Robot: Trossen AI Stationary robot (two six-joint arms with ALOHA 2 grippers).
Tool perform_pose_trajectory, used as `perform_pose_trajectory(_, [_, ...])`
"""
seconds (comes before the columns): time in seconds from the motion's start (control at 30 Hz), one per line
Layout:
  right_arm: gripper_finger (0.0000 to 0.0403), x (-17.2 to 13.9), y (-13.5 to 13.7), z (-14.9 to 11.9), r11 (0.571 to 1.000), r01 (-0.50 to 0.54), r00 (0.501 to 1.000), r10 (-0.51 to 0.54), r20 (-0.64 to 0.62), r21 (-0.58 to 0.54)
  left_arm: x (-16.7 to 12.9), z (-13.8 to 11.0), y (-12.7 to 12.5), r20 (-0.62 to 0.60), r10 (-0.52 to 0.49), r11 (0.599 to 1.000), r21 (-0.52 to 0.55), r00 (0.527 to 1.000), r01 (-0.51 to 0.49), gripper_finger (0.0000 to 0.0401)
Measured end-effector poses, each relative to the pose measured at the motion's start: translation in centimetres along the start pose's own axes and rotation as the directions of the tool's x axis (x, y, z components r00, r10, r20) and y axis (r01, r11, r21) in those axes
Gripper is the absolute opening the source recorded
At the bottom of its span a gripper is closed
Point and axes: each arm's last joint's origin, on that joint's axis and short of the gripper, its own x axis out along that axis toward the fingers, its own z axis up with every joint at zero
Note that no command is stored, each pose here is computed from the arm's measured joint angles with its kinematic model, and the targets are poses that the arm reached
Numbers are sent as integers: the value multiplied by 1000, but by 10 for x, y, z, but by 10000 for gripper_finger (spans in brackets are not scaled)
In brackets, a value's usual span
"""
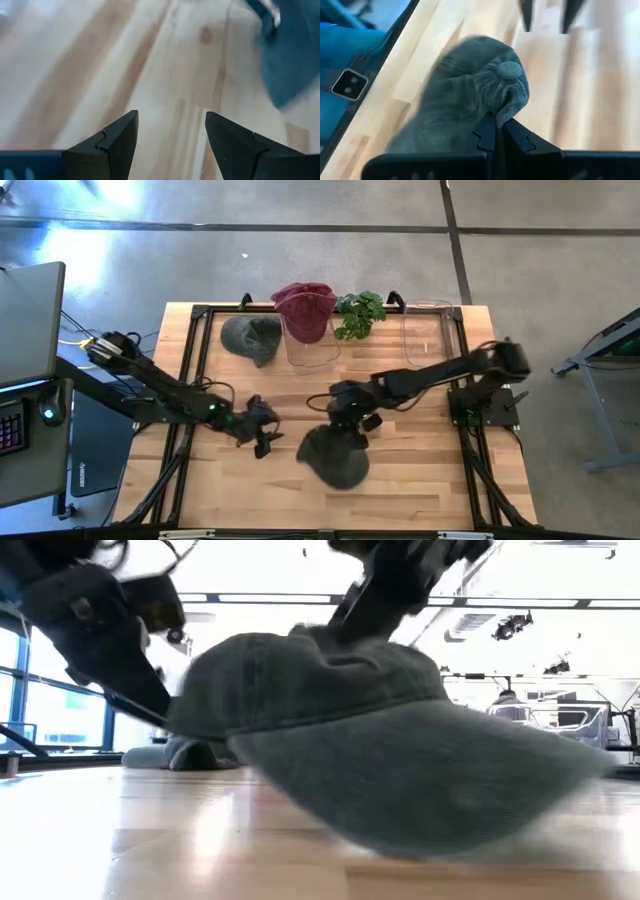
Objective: Pick & Place hat
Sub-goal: Put the bottom black cap into the right transparent bin
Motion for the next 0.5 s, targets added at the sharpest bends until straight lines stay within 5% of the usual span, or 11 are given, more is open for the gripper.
perform_pose_trajectory(0.3, [4, -113, 34, 10, 961, 278, 952, -274, 138, -9, -32, -2, -14, 202, 94, 993, 50, 975, -106, 227])
perform_pose_trajectory(0.5, [4, -187, 40, -17, 788, 603, 798, -595, 96, -123, -35, 3, -20, 271, 67, 987, 126, 960, -104, 227])
